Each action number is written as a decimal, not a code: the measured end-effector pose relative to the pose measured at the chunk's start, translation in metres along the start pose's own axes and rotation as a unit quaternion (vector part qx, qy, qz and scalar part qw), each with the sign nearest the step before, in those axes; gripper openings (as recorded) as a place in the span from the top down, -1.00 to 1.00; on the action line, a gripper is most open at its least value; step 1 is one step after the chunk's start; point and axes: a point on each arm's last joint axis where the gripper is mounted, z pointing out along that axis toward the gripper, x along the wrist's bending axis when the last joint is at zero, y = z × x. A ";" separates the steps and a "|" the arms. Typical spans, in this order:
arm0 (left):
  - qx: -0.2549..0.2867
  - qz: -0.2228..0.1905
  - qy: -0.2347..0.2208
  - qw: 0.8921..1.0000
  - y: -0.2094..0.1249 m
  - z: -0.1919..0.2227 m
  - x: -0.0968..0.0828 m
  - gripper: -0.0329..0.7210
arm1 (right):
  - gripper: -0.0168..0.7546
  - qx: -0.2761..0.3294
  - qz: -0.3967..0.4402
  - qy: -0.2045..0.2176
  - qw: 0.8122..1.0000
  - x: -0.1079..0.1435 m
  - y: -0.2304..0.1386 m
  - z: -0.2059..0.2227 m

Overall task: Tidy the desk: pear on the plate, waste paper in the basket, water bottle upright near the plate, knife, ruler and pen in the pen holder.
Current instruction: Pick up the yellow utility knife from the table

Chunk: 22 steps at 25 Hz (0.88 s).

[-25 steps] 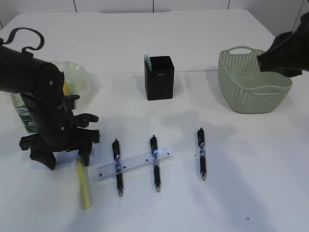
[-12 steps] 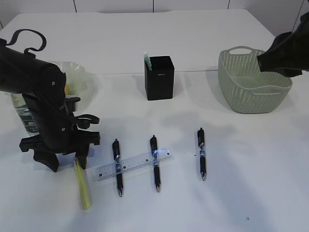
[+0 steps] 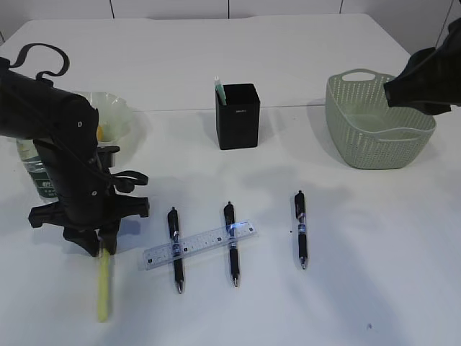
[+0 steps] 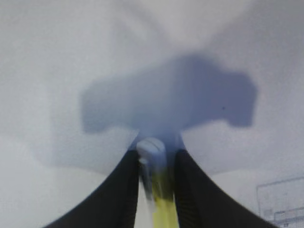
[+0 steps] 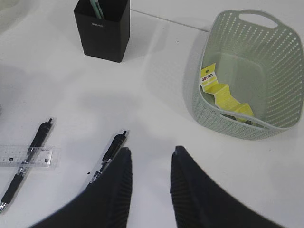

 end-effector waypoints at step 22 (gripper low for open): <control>0.002 0.033 0.002 0.999 -0.001 0.000 0.000 0.68 | 0.33 0.000 0.000 0.000 1.000 0.000 0.000 0.000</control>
